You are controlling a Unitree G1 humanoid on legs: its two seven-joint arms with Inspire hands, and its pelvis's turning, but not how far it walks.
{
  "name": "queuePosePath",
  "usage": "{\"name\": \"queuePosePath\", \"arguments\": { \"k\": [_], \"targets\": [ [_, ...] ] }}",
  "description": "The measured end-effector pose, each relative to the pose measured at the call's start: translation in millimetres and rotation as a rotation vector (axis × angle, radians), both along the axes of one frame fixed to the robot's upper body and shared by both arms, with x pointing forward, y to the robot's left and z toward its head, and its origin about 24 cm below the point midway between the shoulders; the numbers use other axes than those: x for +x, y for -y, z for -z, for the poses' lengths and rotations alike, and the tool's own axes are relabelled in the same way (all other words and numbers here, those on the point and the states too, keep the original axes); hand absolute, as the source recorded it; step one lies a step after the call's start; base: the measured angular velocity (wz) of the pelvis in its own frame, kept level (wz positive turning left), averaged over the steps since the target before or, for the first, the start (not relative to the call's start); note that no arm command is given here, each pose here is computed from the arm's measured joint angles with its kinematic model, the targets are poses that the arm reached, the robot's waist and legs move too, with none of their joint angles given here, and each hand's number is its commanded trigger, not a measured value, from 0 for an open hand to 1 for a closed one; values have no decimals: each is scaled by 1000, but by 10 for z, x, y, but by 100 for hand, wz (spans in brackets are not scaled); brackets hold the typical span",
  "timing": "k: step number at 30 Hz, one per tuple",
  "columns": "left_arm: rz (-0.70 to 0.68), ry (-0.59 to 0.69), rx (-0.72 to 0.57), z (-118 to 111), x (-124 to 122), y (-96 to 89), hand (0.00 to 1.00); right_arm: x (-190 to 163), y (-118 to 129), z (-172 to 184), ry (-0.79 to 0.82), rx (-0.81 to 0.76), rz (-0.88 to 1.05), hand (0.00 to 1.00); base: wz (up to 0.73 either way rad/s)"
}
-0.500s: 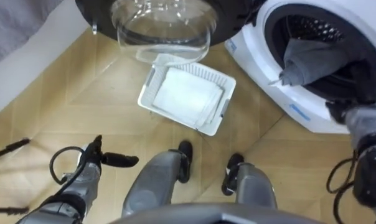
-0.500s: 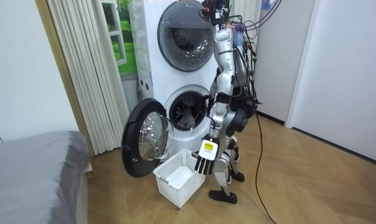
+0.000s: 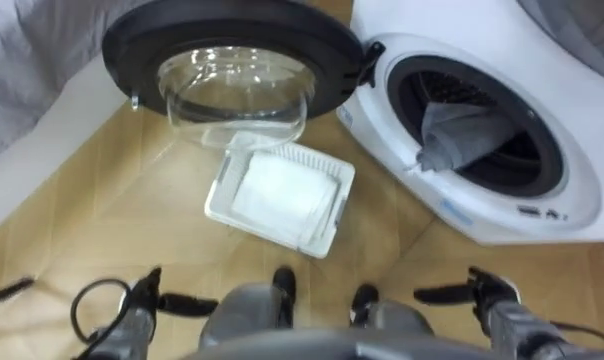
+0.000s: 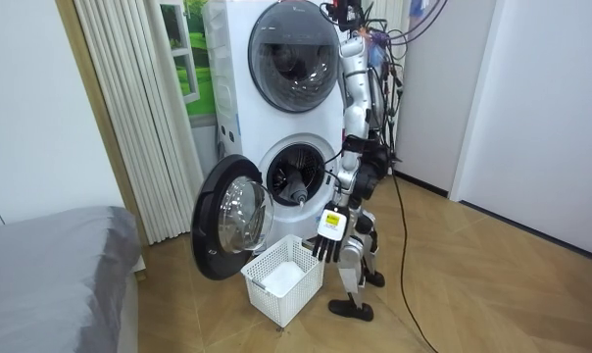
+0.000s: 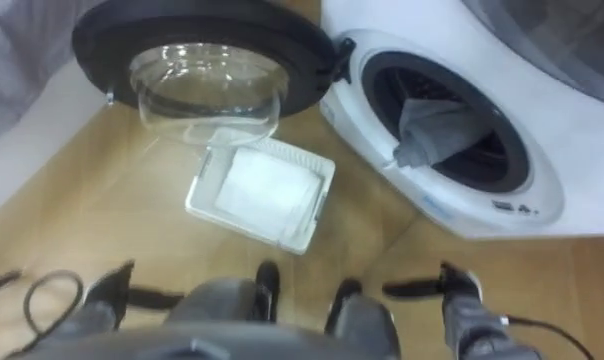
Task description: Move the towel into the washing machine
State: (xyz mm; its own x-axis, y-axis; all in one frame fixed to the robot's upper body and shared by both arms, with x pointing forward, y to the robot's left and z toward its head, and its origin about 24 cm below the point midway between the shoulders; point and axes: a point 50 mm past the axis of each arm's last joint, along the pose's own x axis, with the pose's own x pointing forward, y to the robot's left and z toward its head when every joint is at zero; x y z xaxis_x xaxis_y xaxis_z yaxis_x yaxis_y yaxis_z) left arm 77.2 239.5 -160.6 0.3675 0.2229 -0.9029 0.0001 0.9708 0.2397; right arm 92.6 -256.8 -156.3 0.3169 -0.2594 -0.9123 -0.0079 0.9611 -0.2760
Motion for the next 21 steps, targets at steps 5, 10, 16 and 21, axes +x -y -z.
{"name": "queuePosePath", "arguments": {
  "k": [5,10,16,21],
  "targets": [
    [2,-2,-7,-2,-76,-15,0,-101,-105,50,-39,41,-56,0,10],
    [52,-18,10,-1,-66,-8,0,-142,-110,58,-48,59,-51,0,0],
    [4,-41,-1,15,-87,13,0,-188,-112,69,-77,87,-32,0,-5],
    [-43,-59,-17,26,-158,0,0,-227,-122,78,-85,131,-2,0,-3]
  ]
}}
